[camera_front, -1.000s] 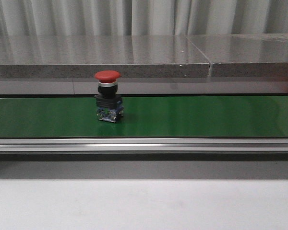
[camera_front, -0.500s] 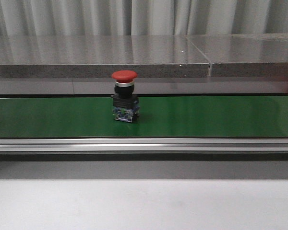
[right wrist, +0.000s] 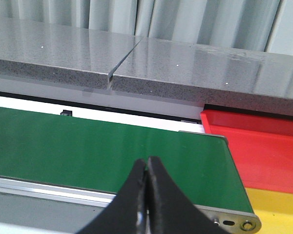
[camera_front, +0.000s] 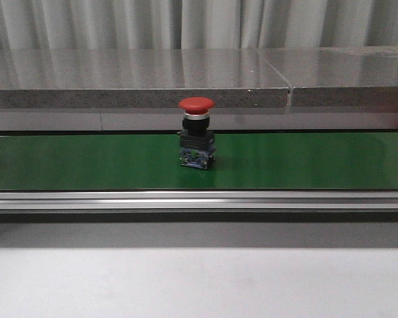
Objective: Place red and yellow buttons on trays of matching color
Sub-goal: 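Grasp the yellow button with the left gripper and lift it over the belt, then set the yellow button on the belt and open the left gripper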
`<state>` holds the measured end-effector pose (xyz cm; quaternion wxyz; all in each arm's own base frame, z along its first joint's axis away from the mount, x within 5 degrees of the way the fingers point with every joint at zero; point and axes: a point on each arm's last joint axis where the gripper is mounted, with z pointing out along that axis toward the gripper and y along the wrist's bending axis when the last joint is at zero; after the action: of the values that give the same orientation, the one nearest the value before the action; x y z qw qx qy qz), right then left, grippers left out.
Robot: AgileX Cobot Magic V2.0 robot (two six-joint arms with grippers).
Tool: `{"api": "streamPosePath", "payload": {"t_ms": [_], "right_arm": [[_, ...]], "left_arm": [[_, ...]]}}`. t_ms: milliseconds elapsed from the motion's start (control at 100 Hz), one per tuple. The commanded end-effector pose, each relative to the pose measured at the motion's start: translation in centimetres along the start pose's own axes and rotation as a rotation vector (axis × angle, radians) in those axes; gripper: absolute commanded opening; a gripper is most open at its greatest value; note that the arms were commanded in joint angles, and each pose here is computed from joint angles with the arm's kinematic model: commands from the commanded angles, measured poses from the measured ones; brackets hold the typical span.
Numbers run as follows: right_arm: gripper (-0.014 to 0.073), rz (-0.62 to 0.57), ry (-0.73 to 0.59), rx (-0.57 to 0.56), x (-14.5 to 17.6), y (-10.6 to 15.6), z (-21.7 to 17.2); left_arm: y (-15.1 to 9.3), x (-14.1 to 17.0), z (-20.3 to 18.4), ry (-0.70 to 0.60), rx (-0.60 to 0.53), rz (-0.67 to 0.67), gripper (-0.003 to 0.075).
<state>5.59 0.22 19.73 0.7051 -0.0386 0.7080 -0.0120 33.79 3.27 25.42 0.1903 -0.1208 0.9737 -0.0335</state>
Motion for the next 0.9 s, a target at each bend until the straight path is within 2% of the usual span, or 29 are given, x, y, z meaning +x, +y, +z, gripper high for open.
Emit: {"api": "streamPosePath", "payload": {"t_ms": [0, 110, 230, 330, 530, 720, 890], "right_arm": [[-0.0066, -0.017, -0.111, 0.015, -1.3, -0.1, -0.2], [-0.0066, -0.017, -0.111, 0.015, -1.3, -0.1, -0.2], [-0.0066, -0.017, -0.111, 0.015, -1.3, -0.1, -0.2], [-0.0066, -0.017, -0.111, 0.015, -1.3, -0.1, -0.2], [-0.0066, -0.017, -0.111, 0.015, -1.3, -0.1, -0.2], [-0.0066, -0.017, -0.111, 0.015, -1.3, -0.1, -0.2], [-0.0066, -0.017, -0.111, 0.015, -1.3, -0.1, -0.2]], "left_arm": [[-0.3, -0.8, -1.7, -0.078, 0.01, 0.016, 0.0045], [-0.4, -0.7, -1.7, -0.069, 0.014, 0.036, 0.0186], [-0.4, -0.7, -1.7, -0.067, 0.014, 0.052, 0.0421], [-0.4, -0.7, -1.7, -0.068, 0.014, 0.059, 0.0559], [-0.7, -1.7, -2.9, -0.117, 0.03, 0.082, 0.0575], [-2.2, -2.6, -5.2, -0.188, 0.167, 0.115, 0.0575], [-3.2, -2.6, -7.0, -0.235, 0.202, 0.142, 0.0575]]}}
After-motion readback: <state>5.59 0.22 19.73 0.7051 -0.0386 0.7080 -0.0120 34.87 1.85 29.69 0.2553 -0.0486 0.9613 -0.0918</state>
